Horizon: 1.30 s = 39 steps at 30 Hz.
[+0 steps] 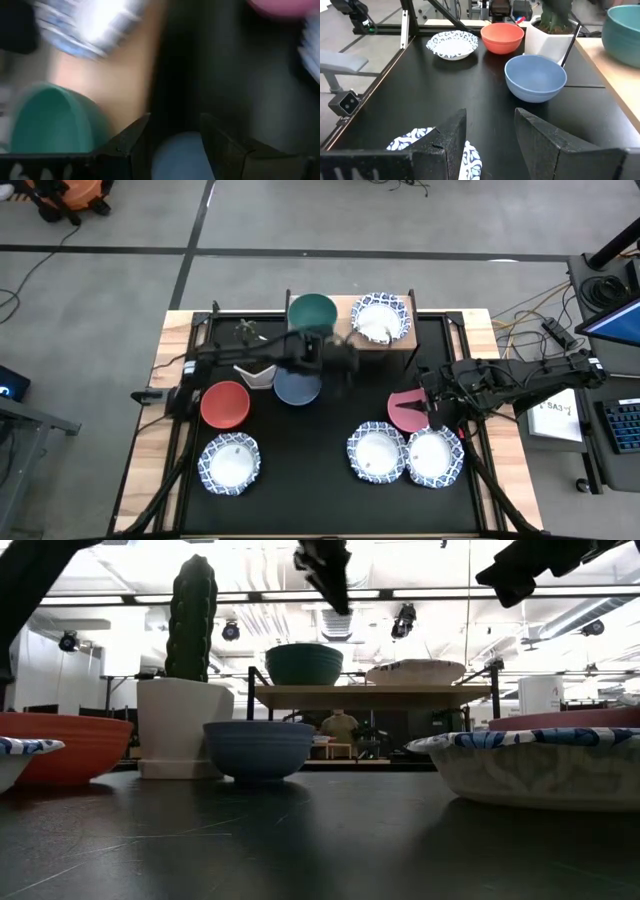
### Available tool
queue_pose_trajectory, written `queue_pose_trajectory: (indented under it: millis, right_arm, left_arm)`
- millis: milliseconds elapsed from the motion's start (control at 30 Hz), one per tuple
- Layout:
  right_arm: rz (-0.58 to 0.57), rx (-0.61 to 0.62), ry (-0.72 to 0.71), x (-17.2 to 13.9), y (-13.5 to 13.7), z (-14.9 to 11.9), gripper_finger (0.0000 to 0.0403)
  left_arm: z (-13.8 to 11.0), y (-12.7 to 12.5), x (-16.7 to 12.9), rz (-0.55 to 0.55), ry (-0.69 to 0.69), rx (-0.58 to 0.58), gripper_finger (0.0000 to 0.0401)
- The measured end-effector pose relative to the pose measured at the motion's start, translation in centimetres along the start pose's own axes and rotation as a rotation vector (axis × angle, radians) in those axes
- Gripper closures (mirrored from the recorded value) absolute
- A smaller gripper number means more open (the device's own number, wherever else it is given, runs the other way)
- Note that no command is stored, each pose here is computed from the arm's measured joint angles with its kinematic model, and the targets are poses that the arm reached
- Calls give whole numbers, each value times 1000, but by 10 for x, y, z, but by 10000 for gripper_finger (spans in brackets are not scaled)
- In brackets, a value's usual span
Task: Place and stack bowls onto a shelf
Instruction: Stack the blue bowl on top of the green bowl on the shelf
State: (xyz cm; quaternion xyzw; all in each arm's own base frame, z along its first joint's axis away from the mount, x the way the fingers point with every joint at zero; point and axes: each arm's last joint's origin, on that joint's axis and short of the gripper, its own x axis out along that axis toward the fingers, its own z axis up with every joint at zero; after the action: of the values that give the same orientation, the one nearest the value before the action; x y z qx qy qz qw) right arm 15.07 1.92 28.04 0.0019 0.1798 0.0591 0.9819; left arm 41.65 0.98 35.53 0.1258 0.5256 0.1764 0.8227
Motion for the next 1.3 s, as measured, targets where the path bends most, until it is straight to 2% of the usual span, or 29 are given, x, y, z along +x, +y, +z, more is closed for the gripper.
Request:
queue_pose_trajectory:
  millis: [167,267,367,533,767,967,1100,1300]
  right_arm:
    - [-1,-1,0,1,0,-1,245]
    - [-1,-1,-6,1,0,0,245]
    - [-1,-1,-7,1,0,0,245]
    - [0,0,-10,1,0,0,245]
    - [0,-1,-26,1,0,1,245]
    - [0,0,-30,1,0,2,245]
    - [0,3,-30,1,0,2,245]
    - [0,-1,-30,1,0,2,245]
  left_arm:
    - [-19,-48,-21,-176,129,175,250]
    - [-26,-69,-24,-200,143,230,250]
    - [-35,-78,-24,-204,147,244,250]
    - [-61,-80,-8,-203,88,158,250]
    - [-111,-79,37,-198,7,-27,250]
    - [-139,-78,72,-175,68,-73,250]
    - [-150,-81,82,-167,93,-72,252]
    - [-156,-82,87,-157,112,-68,295]
